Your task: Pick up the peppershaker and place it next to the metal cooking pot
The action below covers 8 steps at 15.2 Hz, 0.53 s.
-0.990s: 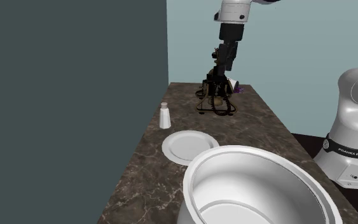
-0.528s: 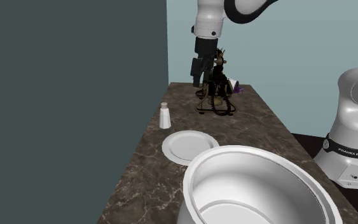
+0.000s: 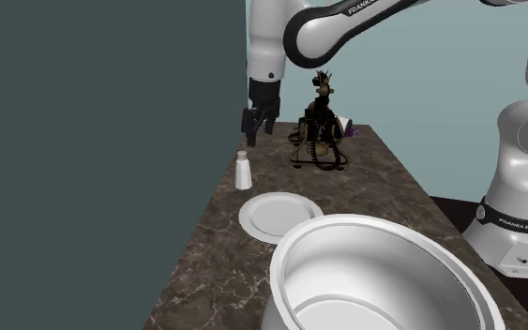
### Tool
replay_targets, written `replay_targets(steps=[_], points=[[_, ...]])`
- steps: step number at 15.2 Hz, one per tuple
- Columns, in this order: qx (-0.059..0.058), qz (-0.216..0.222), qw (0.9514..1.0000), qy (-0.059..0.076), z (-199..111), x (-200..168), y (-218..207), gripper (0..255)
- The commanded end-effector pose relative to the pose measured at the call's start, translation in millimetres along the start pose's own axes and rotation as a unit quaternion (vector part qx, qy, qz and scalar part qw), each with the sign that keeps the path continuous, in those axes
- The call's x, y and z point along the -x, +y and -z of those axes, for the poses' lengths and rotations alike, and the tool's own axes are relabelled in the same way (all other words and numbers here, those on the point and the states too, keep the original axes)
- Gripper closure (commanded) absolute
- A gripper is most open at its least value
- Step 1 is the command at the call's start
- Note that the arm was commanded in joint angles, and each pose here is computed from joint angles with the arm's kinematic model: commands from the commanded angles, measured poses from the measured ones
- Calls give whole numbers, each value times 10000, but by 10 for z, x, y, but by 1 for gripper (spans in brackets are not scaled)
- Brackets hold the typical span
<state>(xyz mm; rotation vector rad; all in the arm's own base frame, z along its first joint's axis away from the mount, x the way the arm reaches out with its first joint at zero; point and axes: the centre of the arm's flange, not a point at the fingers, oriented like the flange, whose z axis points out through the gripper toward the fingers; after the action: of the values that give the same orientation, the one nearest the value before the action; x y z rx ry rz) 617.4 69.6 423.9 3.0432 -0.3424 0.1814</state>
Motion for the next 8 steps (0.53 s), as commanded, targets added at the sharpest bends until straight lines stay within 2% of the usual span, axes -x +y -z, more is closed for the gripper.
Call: replay_targets(steps=[1, 4, 8], points=[[49, 1, 10000, 56, -116, -222, -84, 0], [111, 4, 9999, 124, -289, -477, -224, 0], [111, 4, 9999, 124, -500, -482, -220, 0]])
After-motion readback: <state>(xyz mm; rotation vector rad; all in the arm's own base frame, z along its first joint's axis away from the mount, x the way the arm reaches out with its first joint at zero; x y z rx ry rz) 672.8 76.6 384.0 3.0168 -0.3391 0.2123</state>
